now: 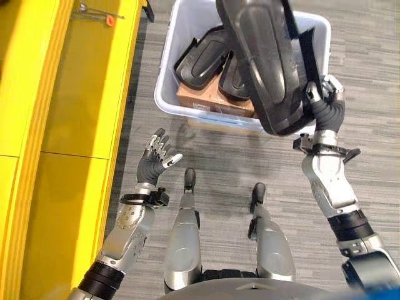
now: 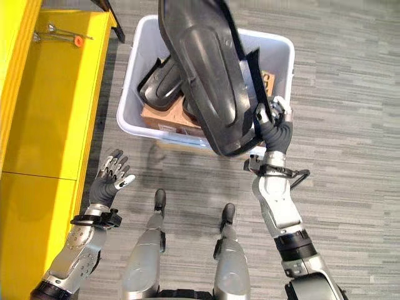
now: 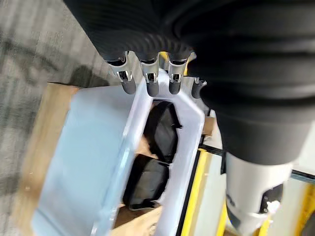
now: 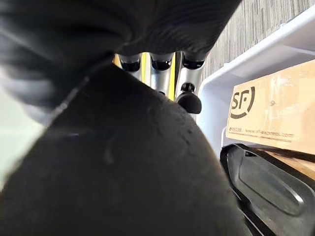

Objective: Move parts from the plastic box to the shelf.

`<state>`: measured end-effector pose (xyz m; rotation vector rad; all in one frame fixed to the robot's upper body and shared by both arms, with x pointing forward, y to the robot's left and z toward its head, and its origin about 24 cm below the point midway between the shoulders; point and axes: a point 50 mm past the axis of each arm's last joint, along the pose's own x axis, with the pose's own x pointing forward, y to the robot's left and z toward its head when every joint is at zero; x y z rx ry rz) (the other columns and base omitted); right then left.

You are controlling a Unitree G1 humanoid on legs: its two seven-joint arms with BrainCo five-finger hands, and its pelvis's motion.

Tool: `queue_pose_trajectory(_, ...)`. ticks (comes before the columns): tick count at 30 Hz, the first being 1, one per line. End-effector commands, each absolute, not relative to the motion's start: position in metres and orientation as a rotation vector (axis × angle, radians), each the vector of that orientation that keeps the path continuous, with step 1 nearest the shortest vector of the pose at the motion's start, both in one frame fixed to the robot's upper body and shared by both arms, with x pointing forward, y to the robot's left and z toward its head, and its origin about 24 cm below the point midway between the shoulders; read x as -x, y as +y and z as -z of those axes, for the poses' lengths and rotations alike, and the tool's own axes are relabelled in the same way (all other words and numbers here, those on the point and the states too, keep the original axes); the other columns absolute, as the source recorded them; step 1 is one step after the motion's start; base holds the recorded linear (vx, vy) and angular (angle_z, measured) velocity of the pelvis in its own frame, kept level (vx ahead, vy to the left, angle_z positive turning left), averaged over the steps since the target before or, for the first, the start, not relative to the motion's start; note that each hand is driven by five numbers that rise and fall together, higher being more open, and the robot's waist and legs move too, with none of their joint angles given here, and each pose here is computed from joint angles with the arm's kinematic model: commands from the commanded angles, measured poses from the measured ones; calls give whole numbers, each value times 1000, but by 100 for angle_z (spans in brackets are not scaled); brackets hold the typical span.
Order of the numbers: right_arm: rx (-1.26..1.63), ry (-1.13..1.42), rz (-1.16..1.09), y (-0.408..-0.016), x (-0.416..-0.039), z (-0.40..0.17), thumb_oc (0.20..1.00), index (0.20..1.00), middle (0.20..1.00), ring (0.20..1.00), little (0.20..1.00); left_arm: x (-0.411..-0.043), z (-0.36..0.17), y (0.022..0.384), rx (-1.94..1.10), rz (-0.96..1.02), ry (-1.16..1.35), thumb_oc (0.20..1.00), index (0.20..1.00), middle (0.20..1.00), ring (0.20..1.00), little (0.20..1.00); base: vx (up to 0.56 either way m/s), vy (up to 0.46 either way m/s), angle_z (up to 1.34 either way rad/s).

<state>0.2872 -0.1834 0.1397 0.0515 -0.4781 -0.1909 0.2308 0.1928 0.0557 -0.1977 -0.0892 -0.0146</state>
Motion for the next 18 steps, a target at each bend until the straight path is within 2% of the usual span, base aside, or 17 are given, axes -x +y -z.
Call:
queue_pose_trajectory(1,-145,-557,131,-185,-273,-147,200,200,200,200,200,-214,-49,196,192,24,-72,1000,1000,1000,1000,1000,82,-27,-1)
queue_pose_trajectory(13,-189,-413,39,-182,-254,-117,200,200,200,200,200,-200,-29,201,231,-16,17,1000,1000,1000,1000,1000,48,-37,-1)
queue_pose_trajectory(18,-194,-402,-16,-175,-262,-118,200,200,200,200,200,-192,-21,206,274,-61,45,1000,1000,1000,1000,1000,-41,-116,1)
